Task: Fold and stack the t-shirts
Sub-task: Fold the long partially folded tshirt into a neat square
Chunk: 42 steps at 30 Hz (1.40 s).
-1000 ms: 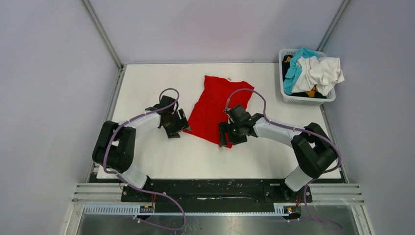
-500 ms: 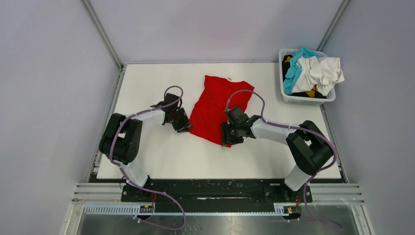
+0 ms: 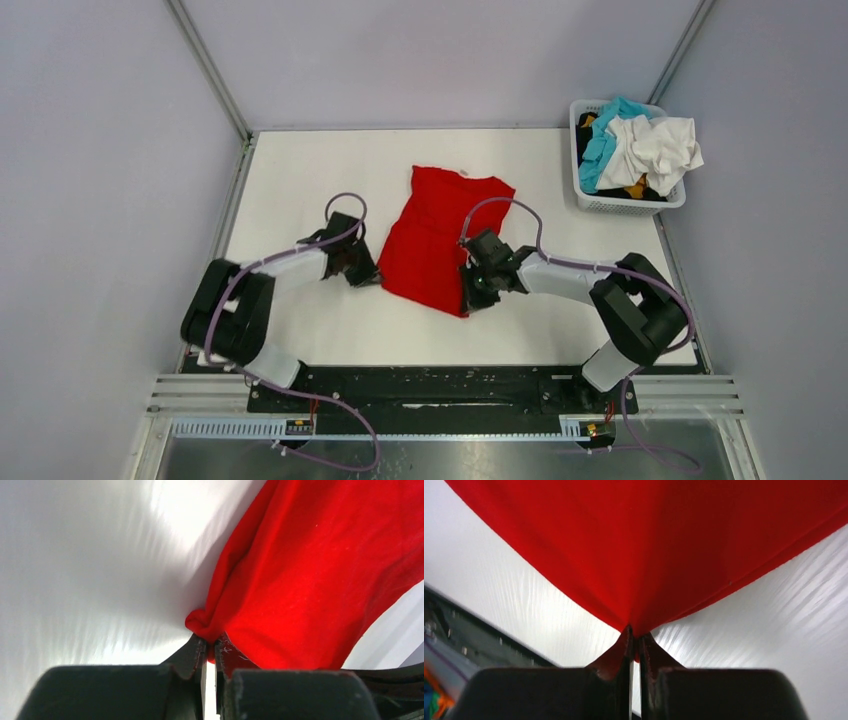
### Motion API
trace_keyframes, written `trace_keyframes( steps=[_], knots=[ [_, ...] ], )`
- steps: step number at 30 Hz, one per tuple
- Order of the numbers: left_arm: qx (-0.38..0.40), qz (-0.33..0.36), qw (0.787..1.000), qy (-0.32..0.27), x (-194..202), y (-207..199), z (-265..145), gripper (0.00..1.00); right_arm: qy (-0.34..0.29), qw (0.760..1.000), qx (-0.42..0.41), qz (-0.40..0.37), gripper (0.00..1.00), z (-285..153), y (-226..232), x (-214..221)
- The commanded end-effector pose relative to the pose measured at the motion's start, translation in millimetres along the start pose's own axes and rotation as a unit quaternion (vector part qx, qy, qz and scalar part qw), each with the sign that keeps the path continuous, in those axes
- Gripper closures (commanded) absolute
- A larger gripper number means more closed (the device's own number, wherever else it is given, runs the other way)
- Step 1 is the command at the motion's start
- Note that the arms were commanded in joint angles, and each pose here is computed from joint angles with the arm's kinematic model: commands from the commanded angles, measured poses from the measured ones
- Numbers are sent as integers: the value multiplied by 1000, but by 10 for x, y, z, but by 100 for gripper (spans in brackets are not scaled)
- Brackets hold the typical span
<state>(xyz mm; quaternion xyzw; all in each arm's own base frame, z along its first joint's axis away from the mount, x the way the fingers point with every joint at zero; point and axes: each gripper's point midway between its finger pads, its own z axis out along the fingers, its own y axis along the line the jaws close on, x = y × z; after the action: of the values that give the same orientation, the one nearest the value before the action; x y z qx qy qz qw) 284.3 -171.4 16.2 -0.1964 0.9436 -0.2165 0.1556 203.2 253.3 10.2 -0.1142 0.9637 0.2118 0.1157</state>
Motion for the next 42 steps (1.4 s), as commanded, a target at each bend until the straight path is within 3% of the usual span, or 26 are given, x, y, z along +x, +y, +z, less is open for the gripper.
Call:
trace_keyframes(
  steps=[1,5,8,14,21,30,42],
  knots=[
    [-73,3,997,9,416,494,-225,100,94,993,-71,-19,95,-286,231,634],
    [-67,36,997,-11,650,447,-599,100,140,975,-162,-58,96,-724,587,958],
    [-20,57,997,-52,634,259,-957,100,159,963,-206,-63,95,-1033,706,1102],
    [118,108,978,-133,368,-423,-1656,100,103,963,-238,-70,93,-1443,832,960],
    [129,123,965,-191,-109,-919,-1836,100,39,968,-249,11,92,-1587,578,589],
    [81,141,962,-218,-725,-1415,-1514,100,-41,977,-190,93,91,-1524,44,-74],
    [36,162,970,-176,-1258,-1707,-718,100,-47,975,-139,169,90,-1287,-499,-589]
  ],
)
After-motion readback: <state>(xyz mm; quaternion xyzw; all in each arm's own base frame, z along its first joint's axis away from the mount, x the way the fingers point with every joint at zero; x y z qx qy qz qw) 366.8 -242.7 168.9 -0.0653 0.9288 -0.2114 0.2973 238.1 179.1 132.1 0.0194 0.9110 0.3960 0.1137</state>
